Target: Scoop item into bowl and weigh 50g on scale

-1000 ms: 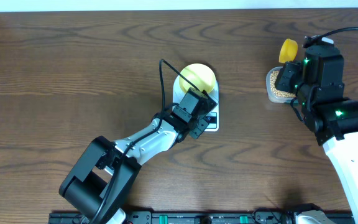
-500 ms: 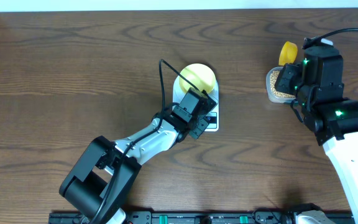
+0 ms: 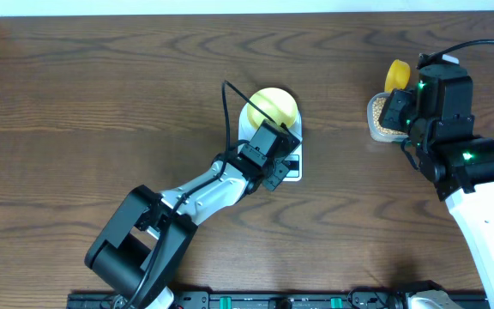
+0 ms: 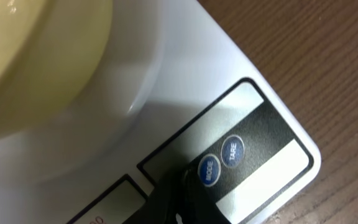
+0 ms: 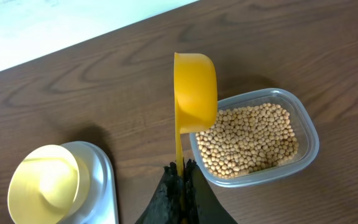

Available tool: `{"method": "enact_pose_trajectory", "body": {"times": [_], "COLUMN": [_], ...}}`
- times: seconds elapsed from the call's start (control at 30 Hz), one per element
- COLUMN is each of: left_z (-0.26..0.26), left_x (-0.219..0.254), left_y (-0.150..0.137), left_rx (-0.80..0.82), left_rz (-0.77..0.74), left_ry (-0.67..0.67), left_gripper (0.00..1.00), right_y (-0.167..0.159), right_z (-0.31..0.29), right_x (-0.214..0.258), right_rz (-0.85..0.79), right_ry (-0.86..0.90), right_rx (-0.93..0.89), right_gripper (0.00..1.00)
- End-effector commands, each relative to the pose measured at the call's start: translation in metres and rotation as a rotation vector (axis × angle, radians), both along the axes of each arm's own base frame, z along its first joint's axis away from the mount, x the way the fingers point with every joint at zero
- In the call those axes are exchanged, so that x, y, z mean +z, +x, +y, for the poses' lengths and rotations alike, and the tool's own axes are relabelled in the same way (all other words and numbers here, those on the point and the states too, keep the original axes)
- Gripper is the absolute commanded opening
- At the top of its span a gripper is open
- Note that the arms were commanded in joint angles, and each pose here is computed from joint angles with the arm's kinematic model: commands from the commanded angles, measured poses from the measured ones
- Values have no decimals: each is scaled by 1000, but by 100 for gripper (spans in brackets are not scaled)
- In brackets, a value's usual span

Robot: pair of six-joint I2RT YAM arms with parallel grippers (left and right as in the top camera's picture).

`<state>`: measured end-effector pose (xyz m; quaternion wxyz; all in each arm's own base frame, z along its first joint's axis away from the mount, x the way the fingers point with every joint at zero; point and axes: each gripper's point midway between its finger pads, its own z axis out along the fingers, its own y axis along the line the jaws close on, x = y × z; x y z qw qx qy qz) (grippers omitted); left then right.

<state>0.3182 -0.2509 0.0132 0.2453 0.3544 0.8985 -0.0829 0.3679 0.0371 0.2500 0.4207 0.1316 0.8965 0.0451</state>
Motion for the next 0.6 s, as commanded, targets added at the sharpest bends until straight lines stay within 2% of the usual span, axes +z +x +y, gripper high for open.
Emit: {"method": "enact_pose_trajectory", "body": {"times": [0.0,0.23,0.47,0.57], "left_z": [36,42,31,25], "left_x": [-59,-62,-38,-16], "left_y": [-33,-41,-26,-18], "left_rx": [30,29,29,31], "left_rz": [158,192,130,80], "left_ry": [154,181,132,92], "left_gripper": [7,7,8,17], "right_y": [1,0,0,0], "right_z": [-3,-3,-3,-3], "right_x": [5,3,4,4], "right_rz": [-11,-2,-2,-2], "right_ry": [-8,-10,-9,-9], "right_rx": [0,0,0,0], "right_gripper": [1,1,1,1]}}
